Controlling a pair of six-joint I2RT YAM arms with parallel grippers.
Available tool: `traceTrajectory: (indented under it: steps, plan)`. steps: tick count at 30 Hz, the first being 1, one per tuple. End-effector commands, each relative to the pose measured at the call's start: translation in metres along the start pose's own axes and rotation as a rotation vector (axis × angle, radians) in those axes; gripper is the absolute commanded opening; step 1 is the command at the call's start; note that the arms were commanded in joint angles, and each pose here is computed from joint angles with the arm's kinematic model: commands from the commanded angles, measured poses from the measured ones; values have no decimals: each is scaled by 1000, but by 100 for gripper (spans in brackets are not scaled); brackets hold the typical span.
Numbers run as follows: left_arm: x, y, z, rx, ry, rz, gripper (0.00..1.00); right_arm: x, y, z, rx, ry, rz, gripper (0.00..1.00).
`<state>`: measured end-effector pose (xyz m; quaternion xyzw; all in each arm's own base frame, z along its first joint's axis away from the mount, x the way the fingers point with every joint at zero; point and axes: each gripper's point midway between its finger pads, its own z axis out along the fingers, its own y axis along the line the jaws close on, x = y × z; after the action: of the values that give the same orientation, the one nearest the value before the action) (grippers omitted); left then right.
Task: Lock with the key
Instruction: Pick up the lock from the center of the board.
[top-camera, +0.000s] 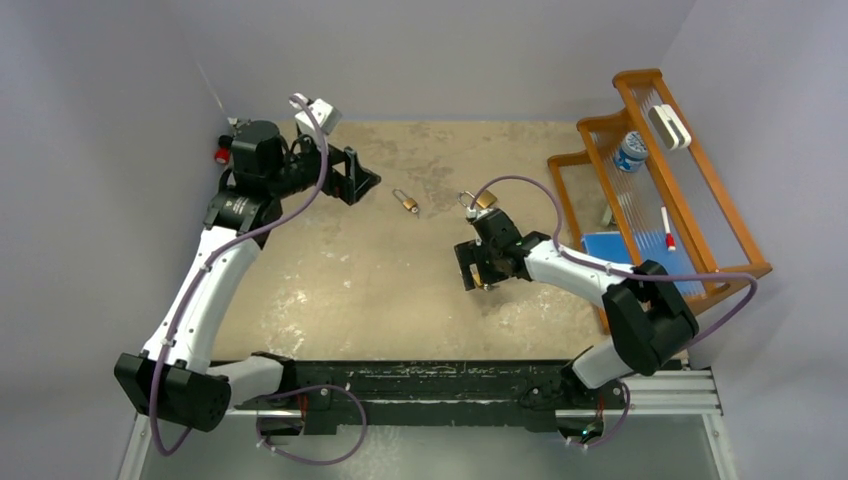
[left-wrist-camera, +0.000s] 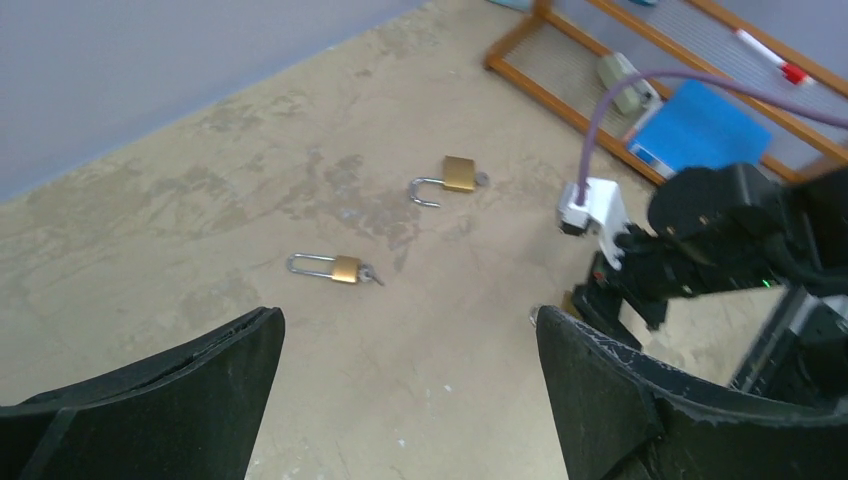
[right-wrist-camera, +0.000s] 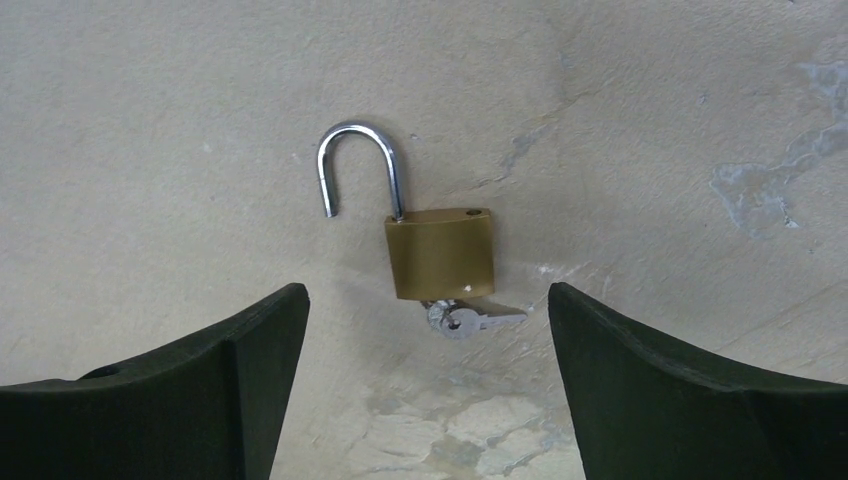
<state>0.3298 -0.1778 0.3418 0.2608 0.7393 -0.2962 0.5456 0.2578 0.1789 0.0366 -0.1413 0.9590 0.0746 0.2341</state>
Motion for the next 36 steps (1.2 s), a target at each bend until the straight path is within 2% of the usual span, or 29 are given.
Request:
traceTrajectory:
  steps: [1,3,5,11,14,19,22,24,27,29,32,33,36]
  plan:
    - [-49,53,-7,-322,-187,-87,95,-13,-7,7,63,-28,2,88]
    - [-58,96,-32,-605,-347,-164,95,-14,-7,10,63,-28,1,85]
    - [-62,113,-60,-751,-520,-193,99,-13,-6,14,61,-22,-3,83]
    - [-61,114,-118,-874,-819,-200,99,-10,-5,21,56,-21,-10,78]
    - [-61,114,-151,-961,-930,-191,99,-7,-3,24,42,-11,-16,74]
    - [-63,123,-158,-1051,-925,-164,99,-5,2,25,13,-9,-21,67]
    - [-66,133,-153,-1100,-890,-156,99,-5,1,24,15,-10,-20,59]
    - [-73,142,-139,-1120,-802,-133,99,-3,1,24,13,-10,-15,54]
    - [-85,149,-112,-1079,-640,-72,99,0,2,25,9,-8,-3,50]
    - [-92,139,-93,-965,-554,11,99,2,3,25,4,-7,1,40]
    - [-100,113,-72,-772,-453,124,99,3,4,26,-2,-8,2,10]
    - [-100,104,-64,-702,-405,159,99,2,4,26,-4,-10,2,5]
    - [-81,69,-42,-441,-176,276,99,-4,5,24,-9,-27,-11,3]
